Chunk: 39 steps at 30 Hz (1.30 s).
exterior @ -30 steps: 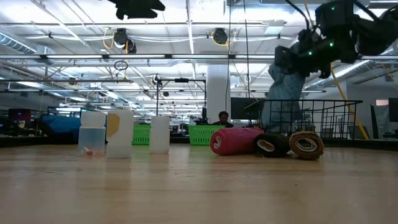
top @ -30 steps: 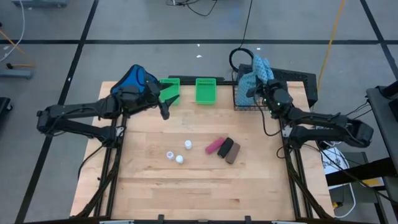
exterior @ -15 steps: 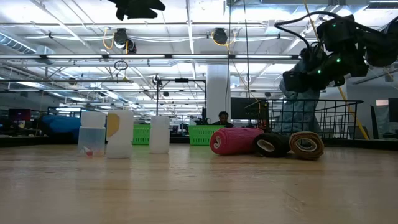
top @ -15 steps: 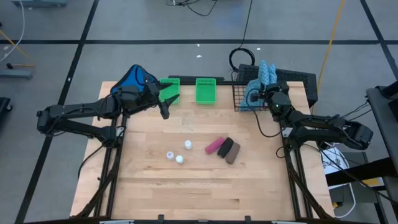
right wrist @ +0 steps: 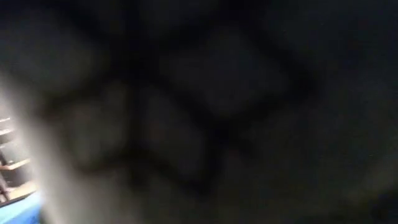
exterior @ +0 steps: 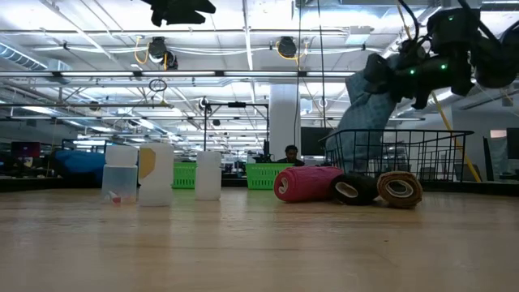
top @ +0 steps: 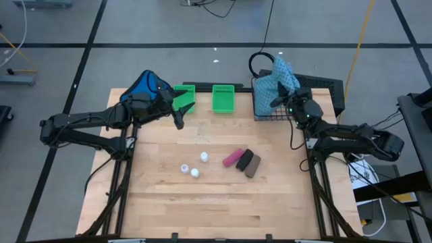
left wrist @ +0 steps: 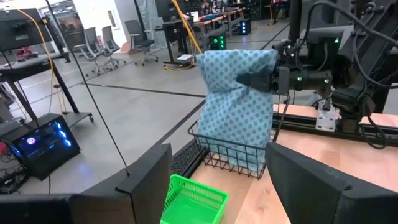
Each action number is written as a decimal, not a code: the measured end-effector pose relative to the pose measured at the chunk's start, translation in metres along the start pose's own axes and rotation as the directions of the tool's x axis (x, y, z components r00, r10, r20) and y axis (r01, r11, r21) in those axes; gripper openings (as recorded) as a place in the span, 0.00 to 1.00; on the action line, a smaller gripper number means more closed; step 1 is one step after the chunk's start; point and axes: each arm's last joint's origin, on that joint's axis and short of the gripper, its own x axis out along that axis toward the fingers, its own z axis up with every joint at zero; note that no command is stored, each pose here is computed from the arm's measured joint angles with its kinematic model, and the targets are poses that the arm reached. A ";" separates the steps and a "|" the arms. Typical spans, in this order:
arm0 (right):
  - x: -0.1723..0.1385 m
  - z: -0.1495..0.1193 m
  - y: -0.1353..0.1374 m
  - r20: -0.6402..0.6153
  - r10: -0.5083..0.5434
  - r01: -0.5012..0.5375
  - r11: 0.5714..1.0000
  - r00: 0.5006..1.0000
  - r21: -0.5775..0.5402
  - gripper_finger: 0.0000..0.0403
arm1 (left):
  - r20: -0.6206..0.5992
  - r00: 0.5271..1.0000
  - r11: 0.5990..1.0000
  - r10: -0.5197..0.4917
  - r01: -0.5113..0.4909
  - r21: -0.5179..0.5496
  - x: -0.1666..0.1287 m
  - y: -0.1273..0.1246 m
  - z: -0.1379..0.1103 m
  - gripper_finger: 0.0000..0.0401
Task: Pick & place medical supplies in basket/bin
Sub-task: Put the patient gown into the mesh basket
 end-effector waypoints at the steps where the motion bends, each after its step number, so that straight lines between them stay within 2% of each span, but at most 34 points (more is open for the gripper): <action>1: 0.001 -0.002 0.000 -0.010 0.006 -0.006 1.000 1.000 0.008 0.07 | 0.003 1.000 1.000 0.000 0.000 -0.001 0.000 0.000 0.000 0.67; 6: 0.006 -0.016 -0.003 -0.074 -0.020 0.018 0.999 0.997 -0.026 0.07 | 0.017 1.000 1.000 0.002 -0.002 -0.006 0.000 0.000 0.002 0.67; 12: 0.009 -0.029 -0.011 -0.167 -0.085 0.050 0.978 0.982 -0.202 0.09 | 0.017 1.000 1.000 0.002 -0.002 -0.009 0.000 0.000 0.002 0.67; 20: 0.009 -0.035 -0.018 -0.228 -0.132 0.045 0.936 0.965 -0.349 0.36 | 0.017 1.000 1.000 0.002 -0.002 -0.009 0.000 0.000 0.002 0.67; 26: 0.005 -0.033 -0.022 -0.207 -0.269 0.132 0.852 0.941 -0.506 0.57 | 0.018 1.000 1.000 0.002 -0.002 -0.011 0.000 0.000 0.002 0.67; 29: 0.001 -0.028 -0.022 -0.186 -0.303 0.157 0.821 0.935 -0.549 0.66 | 0.017 1.000 1.000 0.002 -0.002 -0.011 0.000 0.000 0.002 0.67; 31: -0.002 -0.023 -0.019 -0.168 -0.296 0.158 0.818 0.940 -0.553 0.71 | 0.017 1.000 1.000 0.002 -0.001 -0.013 0.000 0.000 0.002 0.67; 36: -0.010 -0.007 -0.009 -0.109 -0.227 0.142 0.849 0.968 -0.508 0.78 | 0.017 1.000 1.000 0.002 -0.002 -0.010 0.000 0.000 0.002 0.67; 39: -0.015 0.001 -0.008 -0.059 -0.258 0.193 0.838 0.964 -0.510 0.79 | 0.017 1.000 1.000 0.002 -0.002 -0.010 0.000 0.000 0.002 0.67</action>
